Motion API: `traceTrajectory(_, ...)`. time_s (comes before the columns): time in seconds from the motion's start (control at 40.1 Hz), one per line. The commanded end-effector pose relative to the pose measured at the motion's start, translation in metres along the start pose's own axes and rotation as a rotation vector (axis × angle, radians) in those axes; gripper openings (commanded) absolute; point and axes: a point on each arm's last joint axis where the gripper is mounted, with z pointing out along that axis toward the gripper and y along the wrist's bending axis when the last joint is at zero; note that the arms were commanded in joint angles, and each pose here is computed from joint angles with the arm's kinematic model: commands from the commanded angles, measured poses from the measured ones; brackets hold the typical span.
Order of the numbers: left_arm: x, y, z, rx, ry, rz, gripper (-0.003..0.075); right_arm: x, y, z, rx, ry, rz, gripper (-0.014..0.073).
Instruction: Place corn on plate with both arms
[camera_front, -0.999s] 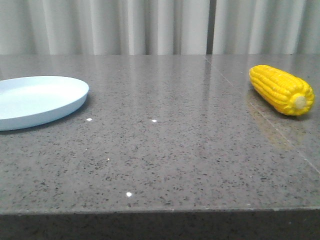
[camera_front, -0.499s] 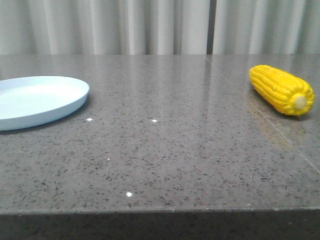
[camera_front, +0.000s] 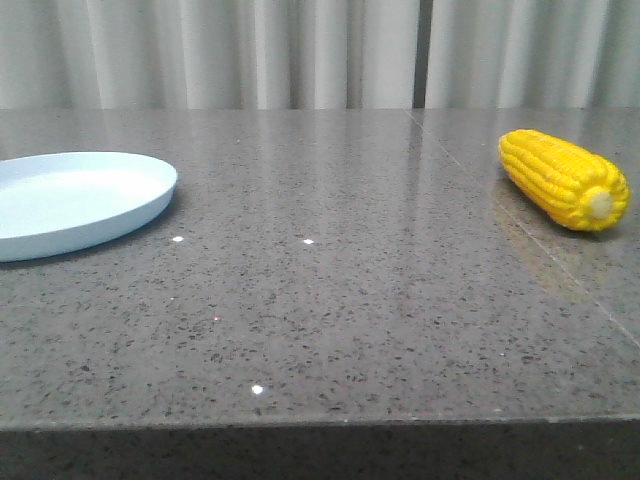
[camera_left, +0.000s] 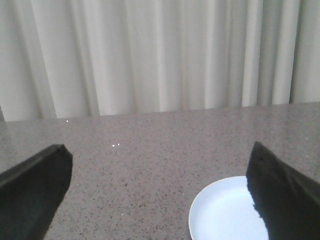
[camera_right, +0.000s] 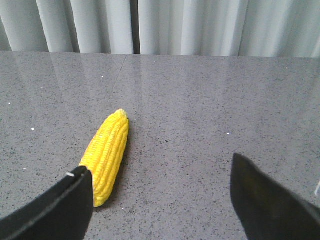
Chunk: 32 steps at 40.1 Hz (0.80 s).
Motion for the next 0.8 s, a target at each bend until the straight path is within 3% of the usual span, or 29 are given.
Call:
traceTrajectory(0.0,-0.017,0.001,0.011,0.001,-0.016,-0.021,0.0690,-0.016,0.001,-0.001,0.000,-0.089,-0.009,0.0591)
traceTrajectory(0.325,-0.023,0.000,0.083,0.049,0.515,-0.064,0.0690,-0.016,0.001,-0.001,0.000,-0.089,-0.009,0.0591)
traceTrajectory(0.649,-0.001,-0.009,0.152,0.103,0.843,-0.100,0.0690,-0.016,0.001,-0.001,0.000,-0.089,-0.009,0.0591)
traceTrajectory(0.774,0.009,-0.012,0.171,0.112,0.904,-0.103,0.0690,-0.016,0.001,-0.001,0.000,-0.089,-0.009,0.0591)
